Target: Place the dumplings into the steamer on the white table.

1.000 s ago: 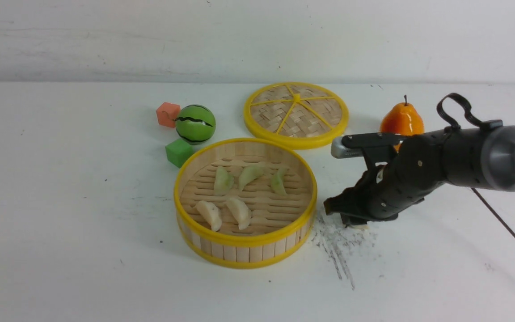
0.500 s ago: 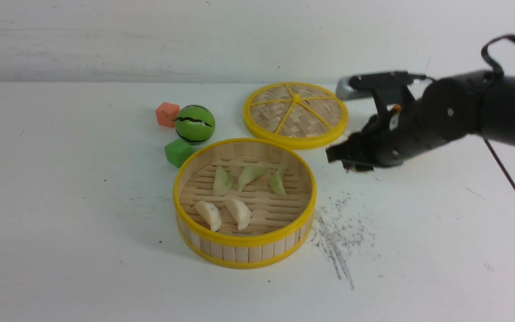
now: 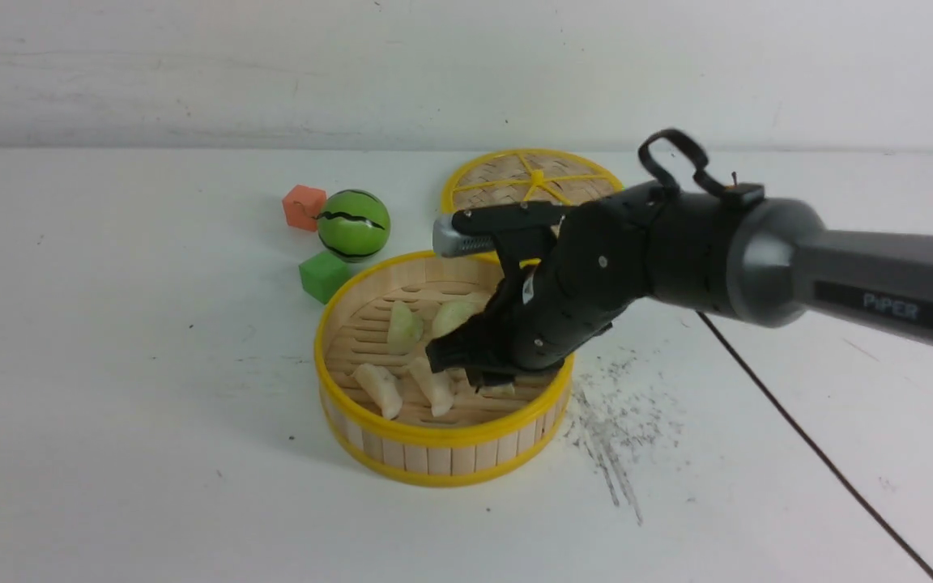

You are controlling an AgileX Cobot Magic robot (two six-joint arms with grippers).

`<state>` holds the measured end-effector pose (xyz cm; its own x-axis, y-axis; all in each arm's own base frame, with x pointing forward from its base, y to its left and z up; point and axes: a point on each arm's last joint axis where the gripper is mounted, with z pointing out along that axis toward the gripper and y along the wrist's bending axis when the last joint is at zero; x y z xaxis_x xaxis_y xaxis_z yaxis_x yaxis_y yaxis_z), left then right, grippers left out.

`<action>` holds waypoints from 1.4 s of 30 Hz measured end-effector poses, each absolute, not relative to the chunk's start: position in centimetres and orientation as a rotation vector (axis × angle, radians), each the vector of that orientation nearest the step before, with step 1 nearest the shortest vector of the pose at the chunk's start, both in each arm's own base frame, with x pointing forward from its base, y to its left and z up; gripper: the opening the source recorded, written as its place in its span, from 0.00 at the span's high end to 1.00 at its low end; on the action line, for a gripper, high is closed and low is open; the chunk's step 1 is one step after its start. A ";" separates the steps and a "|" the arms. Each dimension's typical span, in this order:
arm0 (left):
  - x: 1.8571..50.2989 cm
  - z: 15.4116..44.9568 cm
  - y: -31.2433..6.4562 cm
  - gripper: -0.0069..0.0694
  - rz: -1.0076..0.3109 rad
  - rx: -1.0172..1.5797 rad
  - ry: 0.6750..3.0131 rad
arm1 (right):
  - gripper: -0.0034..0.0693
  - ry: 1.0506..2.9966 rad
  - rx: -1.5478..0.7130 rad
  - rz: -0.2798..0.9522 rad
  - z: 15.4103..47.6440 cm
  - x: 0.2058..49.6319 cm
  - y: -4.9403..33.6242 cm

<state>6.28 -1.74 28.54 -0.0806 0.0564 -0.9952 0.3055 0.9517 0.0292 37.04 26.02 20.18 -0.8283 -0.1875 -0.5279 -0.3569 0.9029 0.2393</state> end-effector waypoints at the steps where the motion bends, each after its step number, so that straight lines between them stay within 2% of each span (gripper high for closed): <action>1: 6.3 28.5 -1.7 0.69 -0.211 0.280 1.645 | 0.70 2.580 -0.385 0.442 19.2 37.2 26.0; 5: 6.3 28.5 -1.7 0.69 -0.211 0.280 1.645 | 0.66 2.586 -0.385 0.439 18.9 37.3 26.1; 9: 6.3 28.5 -1.7 0.69 -0.211 0.280 1.645 | 0.46 2.584 -0.384 0.441 19.0 37.3 26.1; 13: 6.3 28.5 -1.7 0.69 -0.212 0.279 1.646 | 0.35 2.586 -0.415 0.417 20.7 36.7 25.6; 16: 6.3 28.5 -1.7 0.68 -0.212 0.279 1.646 | 0.33 2.486 -0.474 0.386 25.8 35.3 24.3; 17: 6.3 28.5 -1.7 0.68 -0.213 0.279 1.646 | 0.33 2.418 -0.509 0.365 28.8 34.5 23.6; 18: 6.3 28.5 -1.7 0.68 -0.213 0.279 1.646 | 0.33 2.404 -0.516 0.361 29.3 34.4 23.4; 20: 6.3 28.5 -1.7 0.68 -0.214 0.278 1.646 | 0.35 2.249 -0.564 0.318 35.8 31.5 21.0; 24: 6.3 28.5 -1.7 0.68 -0.214 0.278 1.646 | 0.44 2.020 -0.560 0.233 44.4 24.4 15.3; 26: 6.3 28.5 -1.7 0.68 -0.214 0.278 1.646 | 0.46 1.996 -0.556 0.222 45.0 23.0 14.2; 27: 6.3 28.5 -1.7 0.68 -0.214 0.278 1.646 | 0.52 1.939 -0.540 0.217 46.1 20.2 12.1; 29: 6.3 28.5 -1.7 0.67 -0.214 0.278 1.646 | 0.61 1.897 -0.521 0.225 45.9 17.3 10.1; 32: 6.3 28.5 -1.7 0.67 -0.214 0.278 1.646 | 0.78 1.832 -0.482 0.273 43.6 13.2 7.5; 35: 6.3 28.5 -1.7 0.67 -0.214 0.278 1.646 | 0.95 1.729 -0.438 0.347 39.0 9.6 5.3; 37: 6.3 28.5 -1.7 0.67 -0.214 0.278 1.646 | 0.98 1.663 -0.392 0.421 35.4 7.7 4.3; 42: 6.3 28.5 -1.7 0.67 -0.214 0.278 1.646 | 0.98 1.628 -0.276 0.564 29.0 5.4 3.0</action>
